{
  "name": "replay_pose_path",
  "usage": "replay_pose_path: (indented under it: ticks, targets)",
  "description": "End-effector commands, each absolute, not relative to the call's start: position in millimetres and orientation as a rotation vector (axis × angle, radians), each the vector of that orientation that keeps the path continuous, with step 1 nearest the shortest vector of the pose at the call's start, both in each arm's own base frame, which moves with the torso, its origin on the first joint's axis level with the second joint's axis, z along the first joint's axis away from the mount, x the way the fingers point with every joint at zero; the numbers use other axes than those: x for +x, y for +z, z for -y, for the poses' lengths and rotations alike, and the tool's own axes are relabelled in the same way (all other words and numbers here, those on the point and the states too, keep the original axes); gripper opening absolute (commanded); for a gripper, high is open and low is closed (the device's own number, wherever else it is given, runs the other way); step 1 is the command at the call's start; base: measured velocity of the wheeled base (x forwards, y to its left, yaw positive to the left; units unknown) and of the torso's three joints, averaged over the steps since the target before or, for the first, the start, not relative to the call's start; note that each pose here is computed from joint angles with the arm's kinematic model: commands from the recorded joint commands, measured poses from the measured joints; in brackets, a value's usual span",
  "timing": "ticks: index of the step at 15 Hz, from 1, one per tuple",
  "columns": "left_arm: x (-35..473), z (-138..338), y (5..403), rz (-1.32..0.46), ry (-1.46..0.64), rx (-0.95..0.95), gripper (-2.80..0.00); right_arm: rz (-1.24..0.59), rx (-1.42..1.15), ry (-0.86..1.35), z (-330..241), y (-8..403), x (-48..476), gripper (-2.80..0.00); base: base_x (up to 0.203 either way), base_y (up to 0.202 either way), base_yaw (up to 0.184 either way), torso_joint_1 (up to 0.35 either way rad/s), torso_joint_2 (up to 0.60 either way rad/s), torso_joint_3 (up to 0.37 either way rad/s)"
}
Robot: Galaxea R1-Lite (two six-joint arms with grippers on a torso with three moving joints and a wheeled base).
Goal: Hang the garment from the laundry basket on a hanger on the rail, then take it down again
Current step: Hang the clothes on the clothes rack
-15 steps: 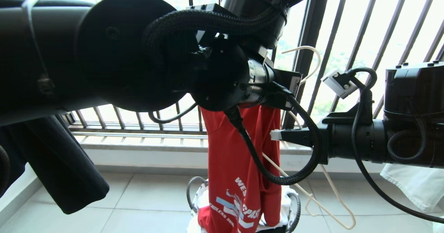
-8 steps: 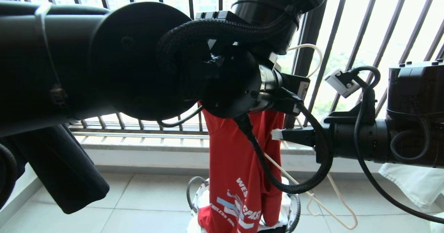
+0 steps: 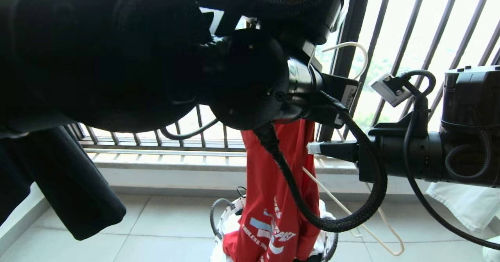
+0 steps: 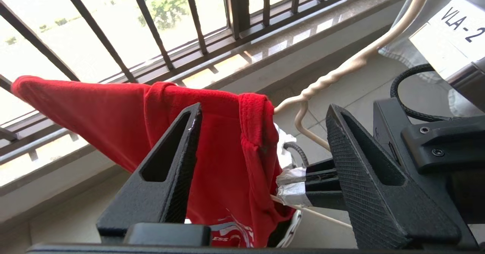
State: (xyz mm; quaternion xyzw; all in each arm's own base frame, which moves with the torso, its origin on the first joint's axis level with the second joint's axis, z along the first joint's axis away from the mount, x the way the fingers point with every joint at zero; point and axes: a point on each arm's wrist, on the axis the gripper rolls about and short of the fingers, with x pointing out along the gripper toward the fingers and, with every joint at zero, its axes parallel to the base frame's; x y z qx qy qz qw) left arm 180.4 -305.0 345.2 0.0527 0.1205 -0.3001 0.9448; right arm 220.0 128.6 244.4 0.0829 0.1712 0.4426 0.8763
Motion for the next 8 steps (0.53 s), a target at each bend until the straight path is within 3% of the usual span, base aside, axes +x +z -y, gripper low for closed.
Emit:
replay_pose_path:
  ticks: [1, 8]
  targets:
    - [163.9, 295.6, 356.0, -0.24, -0.629, 0.107, 0.0, -0.35, 0.175, 0.924, -127.3, 246.3, 218.2, -2.8, 0.0, 0.0, 0.0, 0.0, 0.0, 0.0]
    - [149.0, 265.4, 335.4, -0.322, -0.552, 0.165, 0.0, -0.349, 0.175, 0.924, -127.0, 246.7, 217.7, -2.8, 0.0, 0.0, 0.0, 0.0, 0.0, 0.0]
